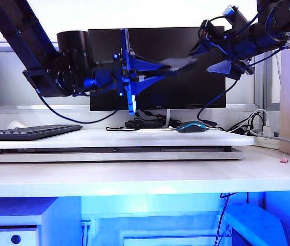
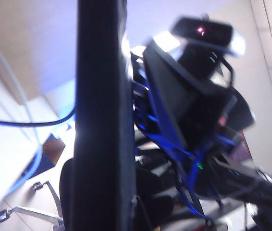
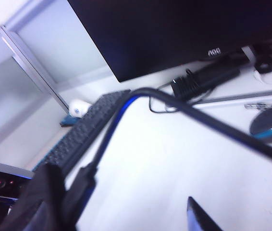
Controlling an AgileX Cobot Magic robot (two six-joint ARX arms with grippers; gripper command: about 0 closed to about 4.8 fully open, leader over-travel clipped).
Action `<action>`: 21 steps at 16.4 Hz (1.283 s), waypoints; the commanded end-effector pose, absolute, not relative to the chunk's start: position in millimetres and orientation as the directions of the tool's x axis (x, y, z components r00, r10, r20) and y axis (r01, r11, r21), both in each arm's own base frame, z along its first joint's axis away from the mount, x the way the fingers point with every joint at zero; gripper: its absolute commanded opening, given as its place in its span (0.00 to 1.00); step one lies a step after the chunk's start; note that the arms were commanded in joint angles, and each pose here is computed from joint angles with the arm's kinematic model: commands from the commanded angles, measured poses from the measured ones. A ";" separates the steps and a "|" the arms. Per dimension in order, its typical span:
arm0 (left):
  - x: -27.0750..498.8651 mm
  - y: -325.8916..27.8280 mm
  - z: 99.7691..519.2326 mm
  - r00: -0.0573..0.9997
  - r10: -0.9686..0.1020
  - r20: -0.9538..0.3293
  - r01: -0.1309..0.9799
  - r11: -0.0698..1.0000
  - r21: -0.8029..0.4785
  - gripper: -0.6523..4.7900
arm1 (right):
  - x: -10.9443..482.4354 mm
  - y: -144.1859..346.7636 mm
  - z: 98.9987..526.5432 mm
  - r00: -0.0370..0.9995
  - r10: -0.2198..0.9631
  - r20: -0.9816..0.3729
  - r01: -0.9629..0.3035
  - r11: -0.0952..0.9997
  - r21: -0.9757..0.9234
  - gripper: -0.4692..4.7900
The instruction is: Unplug the data cable of the portable hard drive.
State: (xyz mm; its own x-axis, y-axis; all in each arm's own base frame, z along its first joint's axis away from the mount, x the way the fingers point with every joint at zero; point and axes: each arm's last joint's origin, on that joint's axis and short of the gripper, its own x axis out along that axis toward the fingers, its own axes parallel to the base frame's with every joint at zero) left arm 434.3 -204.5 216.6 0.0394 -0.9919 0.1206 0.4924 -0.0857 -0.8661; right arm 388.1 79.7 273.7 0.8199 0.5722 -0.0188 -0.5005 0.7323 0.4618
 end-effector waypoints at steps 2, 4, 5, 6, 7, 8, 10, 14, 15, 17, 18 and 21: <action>426.0 -212.9 231.9 -0.011 -0.990 0.144 0.550 -0.126 -0.826 0.11 | 389.0 96.5 280.1 0.802 0.596 0.040 -0.544 0.701 0.462 0.66; 426.1 -212.7 231.9 -0.008 -0.989 0.145 0.550 -0.125 -0.826 0.11 | 389.9 97.3 281.3 0.799 0.600 0.041 -0.548 0.698 0.462 0.66; 426.1 -212.7 231.9 -0.009 -0.989 0.144 0.550 -0.125 -0.826 0.11 | 389.7 98.3 283.4 0.799 0.599 0.058 -0.555 0.697 0.454 0.61; 426.2 -212.7 231.9 -0.006 -0.989 0.145 0.550 -0.125 -0.826 0.11 | 389.8 98.1 283.3 0.798 0.599 0.056 -0.555 0.697 0.455 0.59; 426.7 -211.8 231.9 -0.002 -0.989 0.146 0.552 -0.123 -0.825 0.11 | 389.8 98.2 282.0 0.799 0.599 0.045 -0.549 0.698 0.460 0.59; 428.1 -209.3 232.0 0.009 -0.989 0.148 0.554 -0.118 -0.824 0.11 | 389.9 98.2 281.9 0.799 0.600 0.043 -0.548 0.698 0.460 0.59; 433.3 -199.1 231.9 0.044 -0.988 0.151 0.555 -0.102 -0.825 0.11 | 390.1 97.2 281.9 0.801 0.597 0.044 -0.546 0.700 0.460 0.59; 433.9 -196.7 231.7 0.032 -0.989 0.145 0.554 -0.103 -0.826 0.11 | 390.2 96.9 283.8 0.805 0.589 0.062 -0.549 0.703 0.452 0.59; 433.8 -196.9 231.7 0.030 -0.989 0.145 0.554 -0.104 -0.826 0.11 | 390.2 96.7 284.4 0.808 0.585 0.068 -0.548 0.705 0.450 0.51; 433.7 -196.9 231.8 0.026 -0.989 0.143 0.554 -0.105 -0.826 0.11 | 390.6 96.3 284.4 0.818 0.570 0.070 -0.536 0.714 0.451 0.48; 433.6 -196.9 231.7 0.024 -0.989 0.143 0.554 -0.106 -0.826 0.11 | 390.7 96.4 284.4 0.817 0.572 0.071 -0.538 0.713 0.450 0.35; 433.4 -197.4 231.7 0.022 -0.990 0.143 0.554 -0.107 -0.826 0.11 | 390.7 96.7 284.3 0.817 0.572 0.072 -0.539 0.712 0.450 0.31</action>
State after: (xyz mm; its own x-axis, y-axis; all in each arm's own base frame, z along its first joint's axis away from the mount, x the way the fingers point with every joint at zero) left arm 435.1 -198.2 222.2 0.0315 -0.9916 0.1255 0.5122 -0.0918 -0.8539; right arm 390.9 96.5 280.5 0.8177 0.5735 0.0501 -0.5290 0.7143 0.4582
